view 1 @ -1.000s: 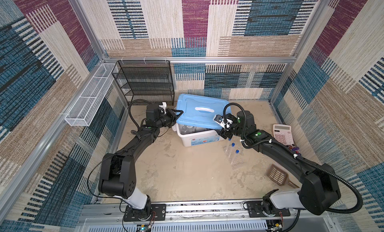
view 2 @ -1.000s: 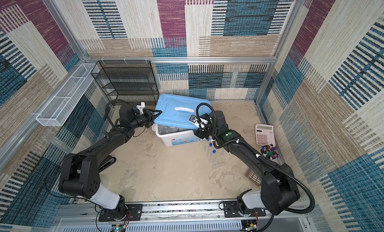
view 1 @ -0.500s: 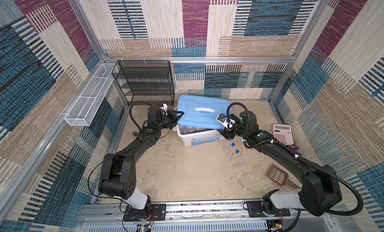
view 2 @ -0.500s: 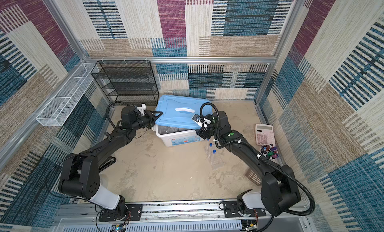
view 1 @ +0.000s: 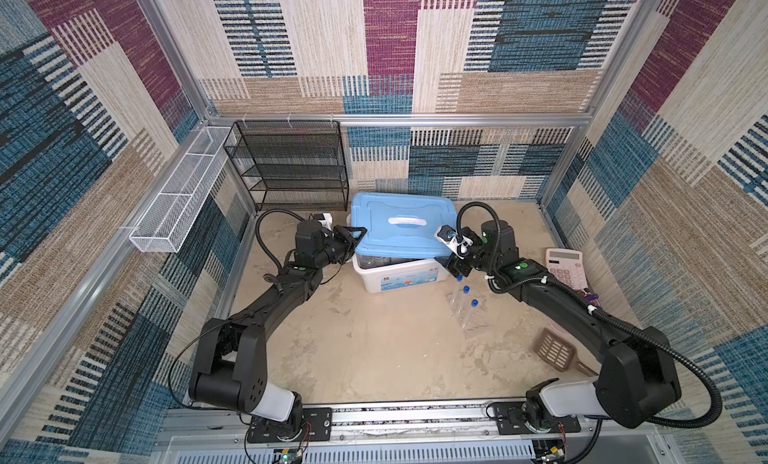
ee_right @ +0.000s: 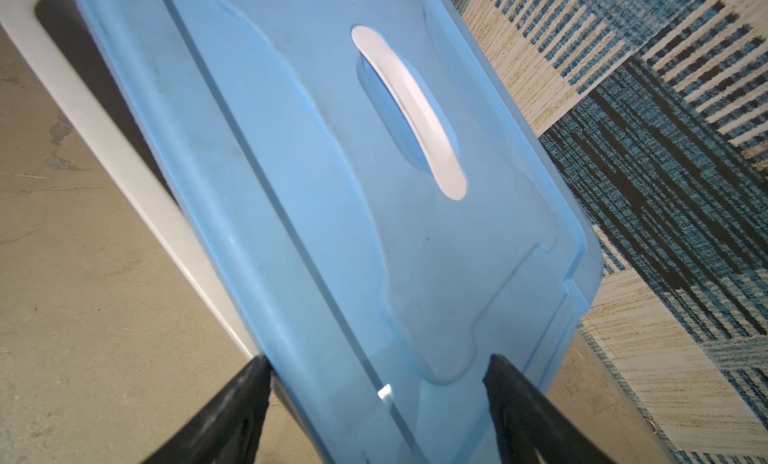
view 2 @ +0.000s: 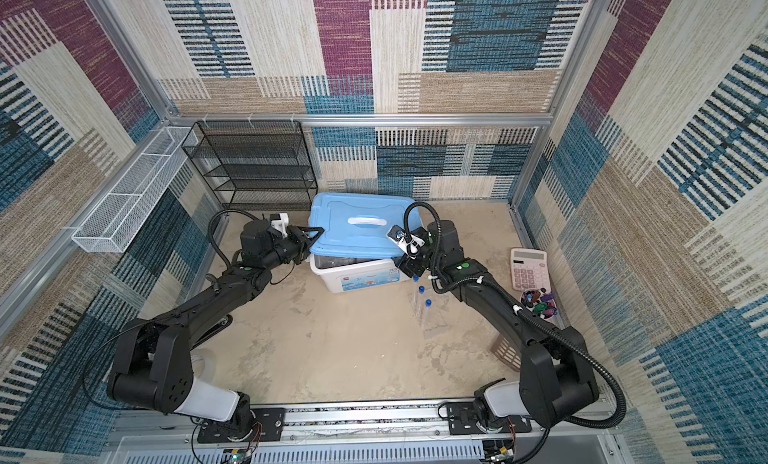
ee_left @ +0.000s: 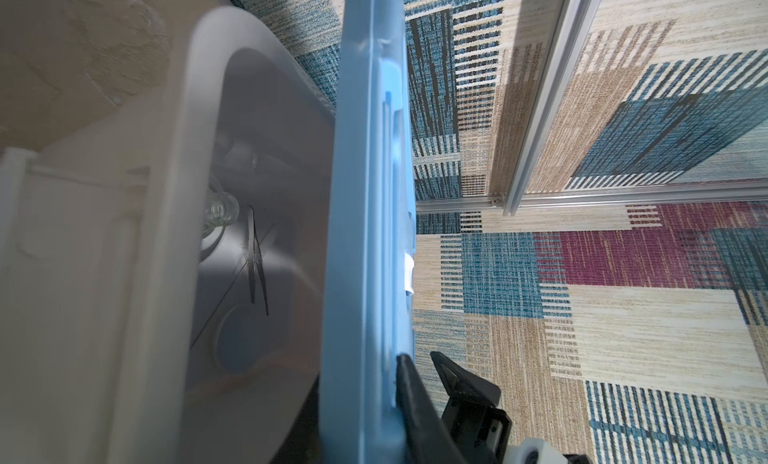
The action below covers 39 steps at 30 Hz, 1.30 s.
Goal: Organize the chemistry lab equipment
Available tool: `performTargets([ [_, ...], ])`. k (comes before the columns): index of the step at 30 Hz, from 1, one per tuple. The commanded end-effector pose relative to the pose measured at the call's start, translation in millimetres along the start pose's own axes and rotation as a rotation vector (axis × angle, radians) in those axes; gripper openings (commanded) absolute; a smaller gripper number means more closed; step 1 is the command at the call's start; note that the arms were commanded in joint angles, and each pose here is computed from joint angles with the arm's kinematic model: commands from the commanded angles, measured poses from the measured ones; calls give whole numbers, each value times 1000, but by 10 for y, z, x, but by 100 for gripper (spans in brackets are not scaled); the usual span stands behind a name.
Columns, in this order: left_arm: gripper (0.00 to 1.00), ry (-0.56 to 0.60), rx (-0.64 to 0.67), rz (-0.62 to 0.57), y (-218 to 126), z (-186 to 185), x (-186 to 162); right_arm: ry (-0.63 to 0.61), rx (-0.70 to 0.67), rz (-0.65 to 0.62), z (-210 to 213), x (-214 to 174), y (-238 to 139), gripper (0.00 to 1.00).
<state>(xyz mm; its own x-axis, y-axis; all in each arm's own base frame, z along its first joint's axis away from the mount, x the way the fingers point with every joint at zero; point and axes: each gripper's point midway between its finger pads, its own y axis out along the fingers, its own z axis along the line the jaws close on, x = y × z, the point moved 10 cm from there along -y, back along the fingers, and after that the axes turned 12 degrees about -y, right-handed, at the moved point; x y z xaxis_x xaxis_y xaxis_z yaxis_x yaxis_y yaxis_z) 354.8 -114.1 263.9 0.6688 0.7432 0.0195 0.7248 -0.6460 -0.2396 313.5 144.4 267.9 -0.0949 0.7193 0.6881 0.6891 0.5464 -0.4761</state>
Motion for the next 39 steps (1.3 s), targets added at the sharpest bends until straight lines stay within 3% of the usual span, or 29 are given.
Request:
performTargets([
  [1, 24, 30, -3, -20, -36, -21, -23, 5, -31, -14, -61, 33, -4, 83],
  [39, 37, 67, 146, -117, -438, 78, -323, 13, -8, -2, -49, -4, -12, 83],
])
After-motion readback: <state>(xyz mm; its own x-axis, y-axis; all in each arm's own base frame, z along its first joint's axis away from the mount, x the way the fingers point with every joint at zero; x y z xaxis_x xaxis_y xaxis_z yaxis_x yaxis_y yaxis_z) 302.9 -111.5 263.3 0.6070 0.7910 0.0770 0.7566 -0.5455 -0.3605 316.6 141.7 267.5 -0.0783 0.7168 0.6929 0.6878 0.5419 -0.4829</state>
